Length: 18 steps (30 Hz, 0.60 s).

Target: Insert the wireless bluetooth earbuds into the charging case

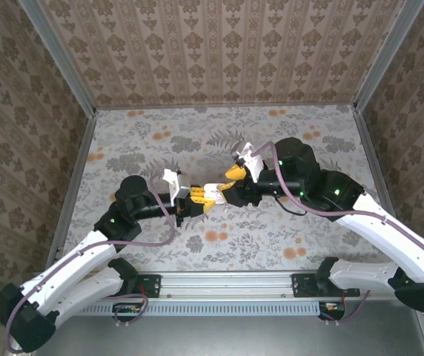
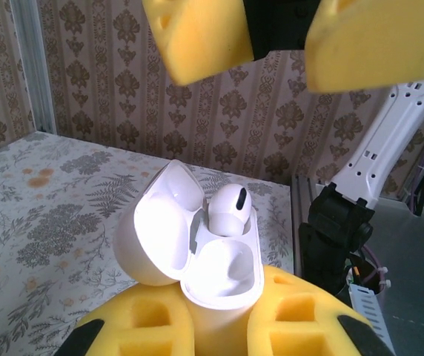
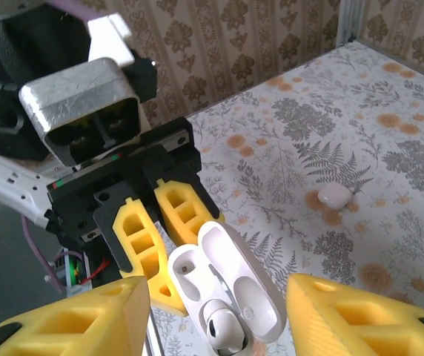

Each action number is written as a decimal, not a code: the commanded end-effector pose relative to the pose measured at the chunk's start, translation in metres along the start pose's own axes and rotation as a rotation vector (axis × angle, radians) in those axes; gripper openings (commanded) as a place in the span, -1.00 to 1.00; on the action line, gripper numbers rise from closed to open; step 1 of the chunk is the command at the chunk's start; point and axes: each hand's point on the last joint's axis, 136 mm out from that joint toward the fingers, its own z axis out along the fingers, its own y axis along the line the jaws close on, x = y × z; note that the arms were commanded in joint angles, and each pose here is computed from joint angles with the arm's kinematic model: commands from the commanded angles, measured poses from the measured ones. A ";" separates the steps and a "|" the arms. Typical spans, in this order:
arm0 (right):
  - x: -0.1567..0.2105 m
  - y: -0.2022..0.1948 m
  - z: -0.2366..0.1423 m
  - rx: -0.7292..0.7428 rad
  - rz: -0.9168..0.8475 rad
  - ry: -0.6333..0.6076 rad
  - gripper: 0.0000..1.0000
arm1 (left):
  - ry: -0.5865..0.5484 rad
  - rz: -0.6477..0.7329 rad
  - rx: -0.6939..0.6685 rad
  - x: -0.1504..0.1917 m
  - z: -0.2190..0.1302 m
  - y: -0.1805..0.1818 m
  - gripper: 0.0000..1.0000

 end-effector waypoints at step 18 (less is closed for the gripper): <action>0.123 -0.101 0.055 0.336 0.541 0.322 -0.11 | 0.006 -0.035 -0.307 0.016 -0.049 0.029 -1.00</action>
